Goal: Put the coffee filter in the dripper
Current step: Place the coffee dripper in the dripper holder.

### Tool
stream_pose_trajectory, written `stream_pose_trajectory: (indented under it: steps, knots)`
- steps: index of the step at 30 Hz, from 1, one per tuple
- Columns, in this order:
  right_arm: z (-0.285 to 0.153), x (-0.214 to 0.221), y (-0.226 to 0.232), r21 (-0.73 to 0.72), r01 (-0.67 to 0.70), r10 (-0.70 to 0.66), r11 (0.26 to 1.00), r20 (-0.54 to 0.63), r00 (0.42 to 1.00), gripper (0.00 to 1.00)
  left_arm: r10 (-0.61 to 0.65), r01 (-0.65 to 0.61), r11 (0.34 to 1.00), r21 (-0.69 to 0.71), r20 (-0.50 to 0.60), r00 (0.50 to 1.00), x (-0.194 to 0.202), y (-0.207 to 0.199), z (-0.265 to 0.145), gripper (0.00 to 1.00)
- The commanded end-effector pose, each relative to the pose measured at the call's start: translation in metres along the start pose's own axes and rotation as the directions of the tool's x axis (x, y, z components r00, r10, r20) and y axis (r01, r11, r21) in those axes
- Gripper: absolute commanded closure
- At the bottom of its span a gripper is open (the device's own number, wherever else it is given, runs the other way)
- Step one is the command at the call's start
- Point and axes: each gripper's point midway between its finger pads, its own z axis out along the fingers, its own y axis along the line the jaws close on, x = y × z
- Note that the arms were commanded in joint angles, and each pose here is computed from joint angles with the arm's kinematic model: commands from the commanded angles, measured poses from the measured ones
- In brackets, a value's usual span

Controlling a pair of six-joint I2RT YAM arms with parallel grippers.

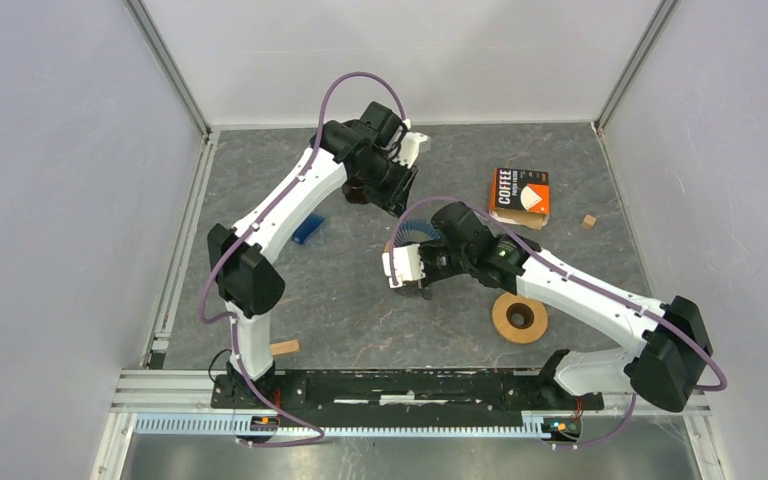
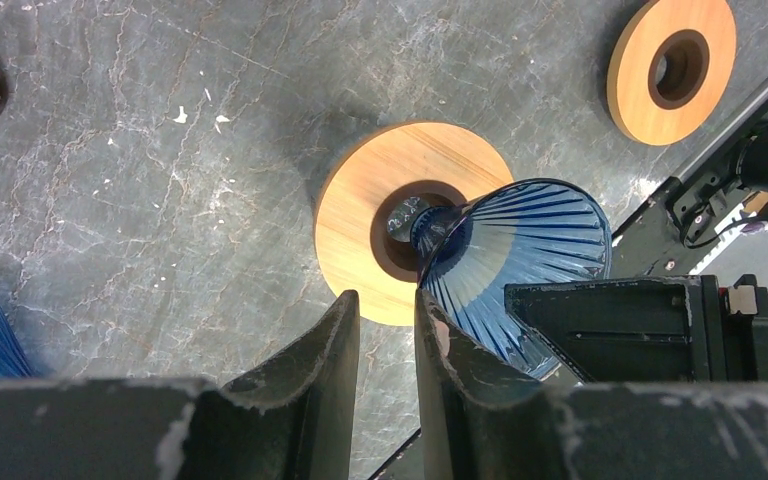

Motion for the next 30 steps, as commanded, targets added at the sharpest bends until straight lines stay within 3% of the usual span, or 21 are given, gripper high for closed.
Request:
stream_pose_trajectory:
  steps: [1,10,30]
  knots:
    - [0.004,-0.01,-0.008,0.017,0.008,-0.009,1.0,0.043,0.999,1.0,0.042,-0.042,0.999,0.012,0.025,0.999,-0.009,0.002,-0.002,0.66]
    - [0.014,-0.003,0.003,-0.034,0.002,-0.001,0.999,0.031,1.0,1.0,0.044,-0.044,0.999,0.019,-0.015,0.999,0.0,0.006,0.013,0.66]
    - [0.02,0.004,0.013,-0.063,-0.018,0.019,0.998,0.016,1.0,1.0,0.065,-0.065,0.997,0.031,0.016,0.998,0.008,0.012,0.035,0.67]
